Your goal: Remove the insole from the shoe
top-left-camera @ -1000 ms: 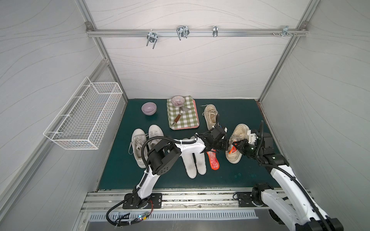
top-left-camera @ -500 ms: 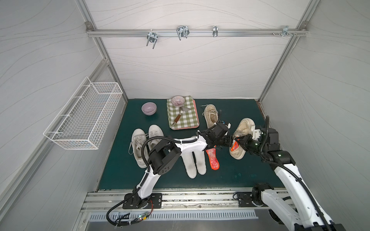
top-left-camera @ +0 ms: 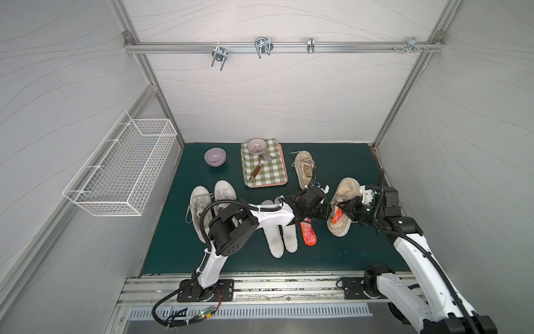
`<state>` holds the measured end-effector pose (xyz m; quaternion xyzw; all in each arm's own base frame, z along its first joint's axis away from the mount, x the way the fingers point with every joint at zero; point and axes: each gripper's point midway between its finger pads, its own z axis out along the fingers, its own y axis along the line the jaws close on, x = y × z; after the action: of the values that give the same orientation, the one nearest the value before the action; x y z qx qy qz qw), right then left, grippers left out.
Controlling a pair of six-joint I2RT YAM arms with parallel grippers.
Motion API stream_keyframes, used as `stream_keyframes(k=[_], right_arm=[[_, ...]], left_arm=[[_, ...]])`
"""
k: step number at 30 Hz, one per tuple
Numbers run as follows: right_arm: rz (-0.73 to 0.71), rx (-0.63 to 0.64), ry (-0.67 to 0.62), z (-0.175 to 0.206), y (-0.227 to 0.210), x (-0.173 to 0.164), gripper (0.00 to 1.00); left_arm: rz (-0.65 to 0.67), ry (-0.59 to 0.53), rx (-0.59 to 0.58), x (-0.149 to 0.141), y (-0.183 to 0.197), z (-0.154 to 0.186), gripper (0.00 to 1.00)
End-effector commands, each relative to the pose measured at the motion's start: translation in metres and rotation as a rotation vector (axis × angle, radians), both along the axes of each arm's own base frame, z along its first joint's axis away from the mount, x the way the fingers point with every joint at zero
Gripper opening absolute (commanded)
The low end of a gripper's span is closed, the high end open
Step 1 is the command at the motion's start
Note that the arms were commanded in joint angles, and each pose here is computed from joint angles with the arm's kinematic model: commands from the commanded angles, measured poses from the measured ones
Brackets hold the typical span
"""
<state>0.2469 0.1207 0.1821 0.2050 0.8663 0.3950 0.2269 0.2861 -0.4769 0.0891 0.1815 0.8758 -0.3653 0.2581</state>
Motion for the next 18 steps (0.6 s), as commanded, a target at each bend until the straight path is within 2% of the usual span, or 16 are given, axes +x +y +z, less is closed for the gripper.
stream_keyframes(k=[1, 5, 9, 12, 14, 18], right_arm=[[0.028, 0.045, -0.22, 0.062, 0.004, 0.028, 0.0], [0.008, 0.07, -0.196, 0.051, -0.001, 0.034, 0.0], [0.031, 0.063, -0.204, 0.05, 0.001, 0.031, 0.0], [0.102, 0.122, -0.22, 0.057, 0.019, 0.021, 0.0], [0.107, 0.168, -0.241, 0.068, 0.023, 0.014, 0.0], [0.149, 0.229, -0.295, 0.103, 0.027, 0.008, 0.0]], left_arm=[[0.062, 0.005, 0.206, -0.007, 0.046, -0.051, 0.0], [0.071, -0.038, 0.201, -0.006, 0.049, -0.044, 0.0], [0.096, -0.025, 0.251, 0.005, 0.046, -0.054, 0.0], [0.159, 0.054, 0.308, 0.025, 0.053, -0.075, 0.0], [0.19, 0.12, 0.307, 0.037, 0.061, -0.09, 0.0], [0.218, 0.153, 0.336, 0.039, 0.072, -0.107, 0.0]])
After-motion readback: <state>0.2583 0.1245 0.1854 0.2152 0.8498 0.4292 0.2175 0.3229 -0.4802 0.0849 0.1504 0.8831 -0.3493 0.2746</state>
